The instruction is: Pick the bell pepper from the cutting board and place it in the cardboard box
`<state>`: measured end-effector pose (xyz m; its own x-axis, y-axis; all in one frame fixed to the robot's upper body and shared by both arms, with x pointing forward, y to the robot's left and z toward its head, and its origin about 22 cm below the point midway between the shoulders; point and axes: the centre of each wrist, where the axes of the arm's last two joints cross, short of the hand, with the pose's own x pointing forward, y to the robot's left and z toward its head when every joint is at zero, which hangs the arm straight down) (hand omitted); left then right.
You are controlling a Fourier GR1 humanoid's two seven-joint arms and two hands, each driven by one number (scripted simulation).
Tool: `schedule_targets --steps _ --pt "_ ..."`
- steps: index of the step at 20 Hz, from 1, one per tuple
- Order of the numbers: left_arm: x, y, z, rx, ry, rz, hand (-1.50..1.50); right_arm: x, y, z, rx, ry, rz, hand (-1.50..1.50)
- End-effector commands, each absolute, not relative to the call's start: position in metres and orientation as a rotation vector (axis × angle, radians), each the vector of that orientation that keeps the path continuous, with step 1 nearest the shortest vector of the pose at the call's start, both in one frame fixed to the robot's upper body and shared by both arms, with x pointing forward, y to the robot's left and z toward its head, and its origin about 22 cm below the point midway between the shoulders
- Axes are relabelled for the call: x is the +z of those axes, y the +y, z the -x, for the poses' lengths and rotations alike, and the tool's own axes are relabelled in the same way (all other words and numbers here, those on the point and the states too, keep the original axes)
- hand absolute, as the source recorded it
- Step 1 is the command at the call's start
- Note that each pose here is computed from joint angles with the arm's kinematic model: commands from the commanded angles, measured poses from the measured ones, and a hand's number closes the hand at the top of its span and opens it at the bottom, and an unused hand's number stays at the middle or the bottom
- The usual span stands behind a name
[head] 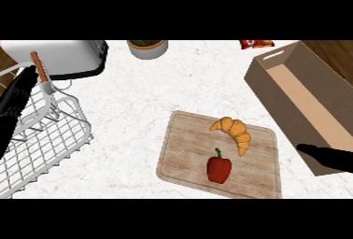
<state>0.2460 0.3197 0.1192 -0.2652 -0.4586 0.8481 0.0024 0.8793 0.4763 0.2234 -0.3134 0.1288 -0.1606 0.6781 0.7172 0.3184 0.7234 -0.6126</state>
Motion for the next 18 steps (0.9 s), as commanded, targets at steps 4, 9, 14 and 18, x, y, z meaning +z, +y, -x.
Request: schedule_targets --steps 4,9,14,18 --pt "0.085 0.296 -0.247 -0.482 -1.737 -0.19 0.0 0.133 -0.288 -0.172 0.76 -1.699 0.915 -1.5" --pt "0.092 0.289 -0.258 -0.488 -1.76 -0.157 0.0 0.137 -0.272 -0.155 0.946 -1.448 0.928 -1.5" --pt "0.097 0.283 -0.265 -0.522 -1.773 -0.138 0.0 0.146 -0.25 -0.145 1.115 -1.205 0.935 -1.5" --pt "0.093 0.283 -0.267 -0.532 -1.773 -0.123 0.0 0.152 -0.227 -0.138 1.177 -1.078 0.963 -1.5"
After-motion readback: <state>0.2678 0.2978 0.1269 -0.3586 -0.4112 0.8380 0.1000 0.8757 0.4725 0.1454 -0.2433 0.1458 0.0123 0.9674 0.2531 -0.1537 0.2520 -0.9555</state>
